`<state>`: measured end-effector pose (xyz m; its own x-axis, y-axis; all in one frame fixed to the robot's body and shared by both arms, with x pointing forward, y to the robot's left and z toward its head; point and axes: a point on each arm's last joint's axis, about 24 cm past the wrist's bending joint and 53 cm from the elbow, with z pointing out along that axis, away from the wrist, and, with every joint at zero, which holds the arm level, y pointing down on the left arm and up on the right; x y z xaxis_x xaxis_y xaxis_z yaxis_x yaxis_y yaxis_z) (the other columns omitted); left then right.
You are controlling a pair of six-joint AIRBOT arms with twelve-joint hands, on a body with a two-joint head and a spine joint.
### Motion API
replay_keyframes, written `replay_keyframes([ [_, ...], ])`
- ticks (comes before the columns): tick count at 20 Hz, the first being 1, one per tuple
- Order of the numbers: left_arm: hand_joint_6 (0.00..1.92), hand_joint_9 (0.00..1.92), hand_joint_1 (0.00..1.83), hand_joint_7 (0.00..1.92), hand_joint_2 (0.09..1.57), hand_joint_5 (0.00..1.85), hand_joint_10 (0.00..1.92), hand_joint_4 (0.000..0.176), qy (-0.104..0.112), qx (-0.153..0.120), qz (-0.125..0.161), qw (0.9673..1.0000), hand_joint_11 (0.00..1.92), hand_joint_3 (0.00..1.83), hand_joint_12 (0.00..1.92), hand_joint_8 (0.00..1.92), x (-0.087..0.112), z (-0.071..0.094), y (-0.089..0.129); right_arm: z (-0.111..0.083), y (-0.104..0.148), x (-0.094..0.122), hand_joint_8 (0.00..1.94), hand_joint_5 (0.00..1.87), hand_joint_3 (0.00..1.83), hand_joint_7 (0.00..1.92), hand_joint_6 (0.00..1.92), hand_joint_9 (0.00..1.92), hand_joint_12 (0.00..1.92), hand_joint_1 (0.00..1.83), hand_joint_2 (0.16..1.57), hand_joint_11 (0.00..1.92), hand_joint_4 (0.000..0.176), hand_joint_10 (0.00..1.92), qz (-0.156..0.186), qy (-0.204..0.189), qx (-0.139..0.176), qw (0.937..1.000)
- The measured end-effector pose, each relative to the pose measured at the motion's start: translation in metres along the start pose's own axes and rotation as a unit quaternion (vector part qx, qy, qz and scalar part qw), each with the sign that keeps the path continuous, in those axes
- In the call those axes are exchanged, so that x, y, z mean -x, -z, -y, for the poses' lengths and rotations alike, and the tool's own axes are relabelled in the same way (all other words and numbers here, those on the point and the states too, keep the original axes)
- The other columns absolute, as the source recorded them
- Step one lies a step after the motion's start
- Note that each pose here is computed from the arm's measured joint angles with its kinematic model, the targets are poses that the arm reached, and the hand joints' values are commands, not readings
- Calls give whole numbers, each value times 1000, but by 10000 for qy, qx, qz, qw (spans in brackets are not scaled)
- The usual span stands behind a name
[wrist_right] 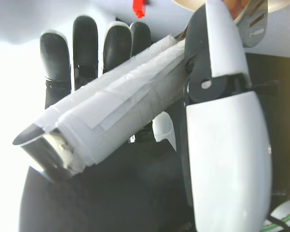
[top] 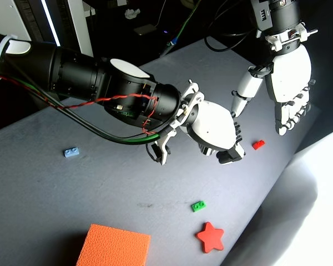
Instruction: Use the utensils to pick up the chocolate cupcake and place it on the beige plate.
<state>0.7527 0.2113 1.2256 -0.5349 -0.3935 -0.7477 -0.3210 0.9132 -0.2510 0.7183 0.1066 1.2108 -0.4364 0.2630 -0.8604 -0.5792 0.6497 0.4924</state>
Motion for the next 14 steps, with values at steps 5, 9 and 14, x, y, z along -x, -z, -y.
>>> replay_keyframes([
  [5,3,110,398,115,1035,135,4,0,-3,-1,2,10000,0,0,355,3,0,0,0,2,1,2,1377,852,2,732,1189,553,1674,1165,1216,316,0,1045,15,-33,-22,10000],
  [9,2,102,354,102,1045,120,5,0,-1,-2,-1,10000,0,0,339,5,0,0,0,7,1,4,1353,893,0,761,1111,578,1641,1179,1198,337,0,997,41,-41,-64,10000],
  [14,3,102,377,101,1044,133,5,0,-4,1,3,10000,0,0,338,4,0,0,0,12,1,11,1305,859,0,778,1182,571,1596,1171,1201,328,15,939,87,-172,-101,9998],
])
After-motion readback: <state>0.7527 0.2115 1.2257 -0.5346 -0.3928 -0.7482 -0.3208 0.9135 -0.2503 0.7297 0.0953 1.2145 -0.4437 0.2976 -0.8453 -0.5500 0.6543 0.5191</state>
